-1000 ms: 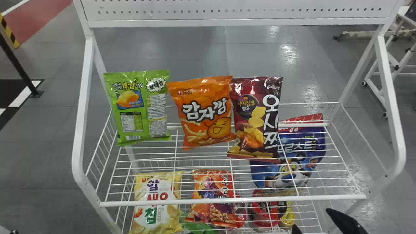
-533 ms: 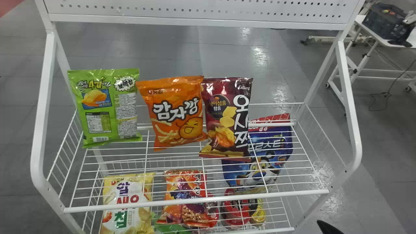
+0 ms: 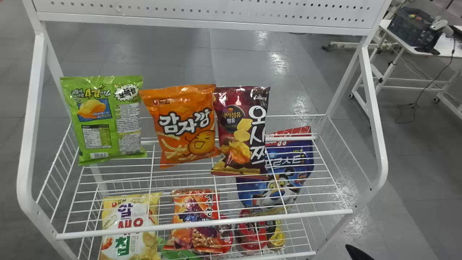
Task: Hold basket handle with left hand then pick spicy shrimp crackers with right hand and place into basket
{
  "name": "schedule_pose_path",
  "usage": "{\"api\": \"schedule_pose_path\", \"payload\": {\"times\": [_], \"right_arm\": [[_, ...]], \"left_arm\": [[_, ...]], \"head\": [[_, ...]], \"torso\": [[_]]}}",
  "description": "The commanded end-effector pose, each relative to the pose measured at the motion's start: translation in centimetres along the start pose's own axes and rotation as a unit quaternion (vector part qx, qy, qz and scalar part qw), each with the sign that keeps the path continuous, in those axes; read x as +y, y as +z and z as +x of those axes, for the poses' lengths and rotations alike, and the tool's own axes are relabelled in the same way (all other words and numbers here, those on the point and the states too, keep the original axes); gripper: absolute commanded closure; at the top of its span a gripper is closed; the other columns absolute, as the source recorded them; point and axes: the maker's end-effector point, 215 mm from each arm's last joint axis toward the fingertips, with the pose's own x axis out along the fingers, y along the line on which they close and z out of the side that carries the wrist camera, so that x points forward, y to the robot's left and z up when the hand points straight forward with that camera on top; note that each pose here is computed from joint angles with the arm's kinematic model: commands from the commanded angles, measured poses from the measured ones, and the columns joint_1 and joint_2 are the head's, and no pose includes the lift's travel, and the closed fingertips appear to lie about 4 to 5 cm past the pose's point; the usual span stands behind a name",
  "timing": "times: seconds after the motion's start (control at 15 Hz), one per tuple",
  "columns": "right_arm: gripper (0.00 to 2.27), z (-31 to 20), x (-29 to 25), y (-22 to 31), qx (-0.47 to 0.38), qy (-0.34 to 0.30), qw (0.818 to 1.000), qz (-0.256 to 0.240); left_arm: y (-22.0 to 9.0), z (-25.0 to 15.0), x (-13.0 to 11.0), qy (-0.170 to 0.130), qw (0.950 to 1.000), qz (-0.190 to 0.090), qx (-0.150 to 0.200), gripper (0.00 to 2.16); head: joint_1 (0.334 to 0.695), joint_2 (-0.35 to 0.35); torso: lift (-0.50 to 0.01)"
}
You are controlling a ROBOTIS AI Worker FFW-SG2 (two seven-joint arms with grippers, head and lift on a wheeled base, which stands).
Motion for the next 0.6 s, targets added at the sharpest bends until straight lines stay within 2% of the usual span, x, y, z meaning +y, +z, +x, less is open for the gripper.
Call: {"api": "schedule_pose_path", "payload": {"times": [0.0, 0.53], "right_arm": [[0.09, -0.11, -0.77, -0.68, 0.011, -0.008, 1.000, 0.001], [0.09, -0.34, -1.47, -1.29, 0.023, -0.015, 1.000, 0.003]], "left_arm": [[-0.02, -0.01, -0.27, -0.006, 1.0000, 0.000, 0.000, 2.15], [0.02, -0.07, -0.25, -0.006, 1.0000, 0.000, -0.001, 2.15]], "head": [[0.695, -0.172], [0.695, -0.217]], "torso": [[-0.010], [-0.010]]}}
